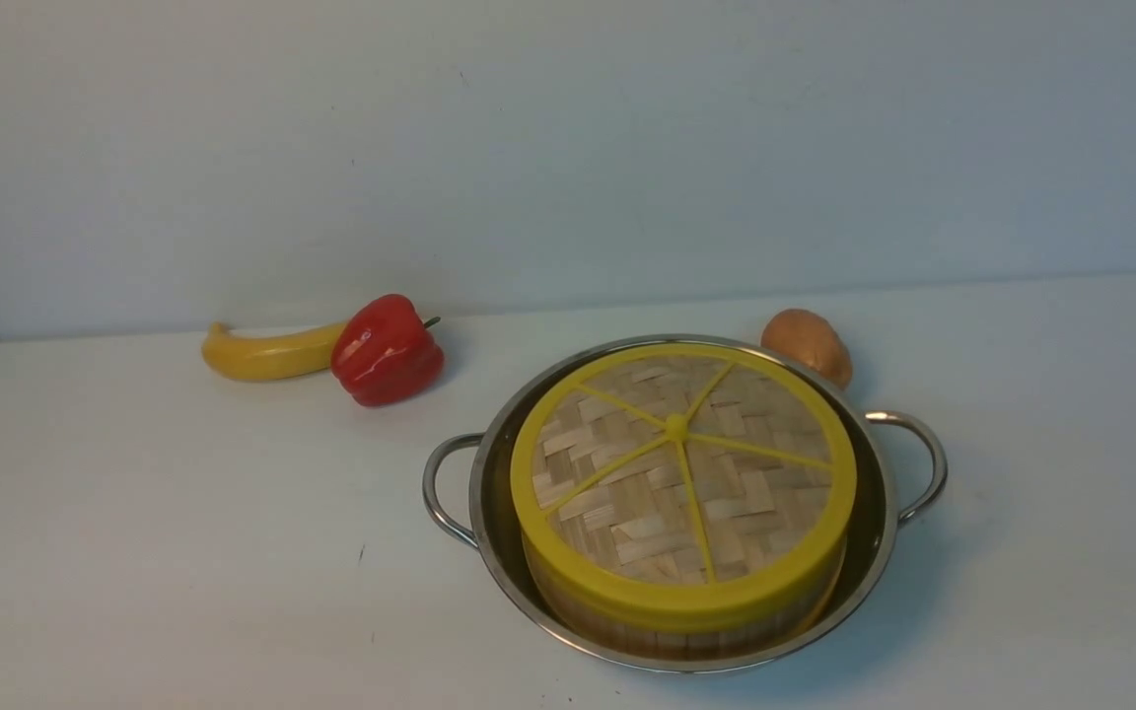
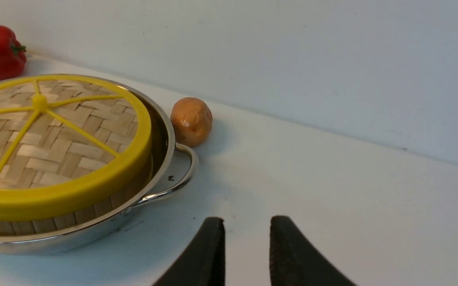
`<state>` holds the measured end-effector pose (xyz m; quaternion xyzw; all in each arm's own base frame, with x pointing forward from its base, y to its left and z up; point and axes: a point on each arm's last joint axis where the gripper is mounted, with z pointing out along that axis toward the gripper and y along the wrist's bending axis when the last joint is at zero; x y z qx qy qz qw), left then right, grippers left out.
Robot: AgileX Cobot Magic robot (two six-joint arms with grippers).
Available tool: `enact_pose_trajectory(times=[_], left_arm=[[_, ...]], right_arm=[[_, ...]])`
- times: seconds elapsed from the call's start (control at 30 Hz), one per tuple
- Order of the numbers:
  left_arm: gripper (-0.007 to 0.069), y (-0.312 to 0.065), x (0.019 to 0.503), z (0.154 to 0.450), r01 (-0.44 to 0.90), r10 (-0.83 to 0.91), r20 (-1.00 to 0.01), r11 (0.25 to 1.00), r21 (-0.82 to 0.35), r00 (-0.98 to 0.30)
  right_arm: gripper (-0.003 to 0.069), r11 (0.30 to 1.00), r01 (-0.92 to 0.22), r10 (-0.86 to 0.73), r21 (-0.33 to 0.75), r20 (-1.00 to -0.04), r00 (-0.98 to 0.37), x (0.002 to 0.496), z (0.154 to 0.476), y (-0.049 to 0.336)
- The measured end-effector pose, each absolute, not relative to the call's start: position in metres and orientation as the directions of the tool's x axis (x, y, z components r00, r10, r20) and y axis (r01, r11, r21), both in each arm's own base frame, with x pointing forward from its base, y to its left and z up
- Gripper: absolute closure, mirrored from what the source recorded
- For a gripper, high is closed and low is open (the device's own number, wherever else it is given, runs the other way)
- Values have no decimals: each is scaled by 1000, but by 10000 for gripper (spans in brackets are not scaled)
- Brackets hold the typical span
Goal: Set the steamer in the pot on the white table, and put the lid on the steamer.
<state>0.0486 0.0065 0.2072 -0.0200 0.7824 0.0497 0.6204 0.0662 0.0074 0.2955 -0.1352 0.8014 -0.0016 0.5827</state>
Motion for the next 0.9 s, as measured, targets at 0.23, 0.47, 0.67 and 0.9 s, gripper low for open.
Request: enact_pose_trajectory(times=[0.23, 0.47, 0.67, 0.9], left_arm=[[552, 3, 53, 180, -50, 46, -964, 997, 61, -263], [547, 3, 54, 182, -52, 46, -969, 997, 60, -241], [542, 3, 54, 182, -52, 46, -969, 997, 60, -241], [524, 3, 54, 182, -52, 46, -969, 997, 60, -241]], right_arm=[[455, 963, -215, -218, -160, -933, -284, 66, 295, 7], [438, 963, -215, -218, -160, -933, -284, 66, 295, 7], [422, 963, -215, -218, -160, -933, -284, 66, 295, 7], [420, 964, -215, -218, -160, -934, -285, 66, 295, 7]])
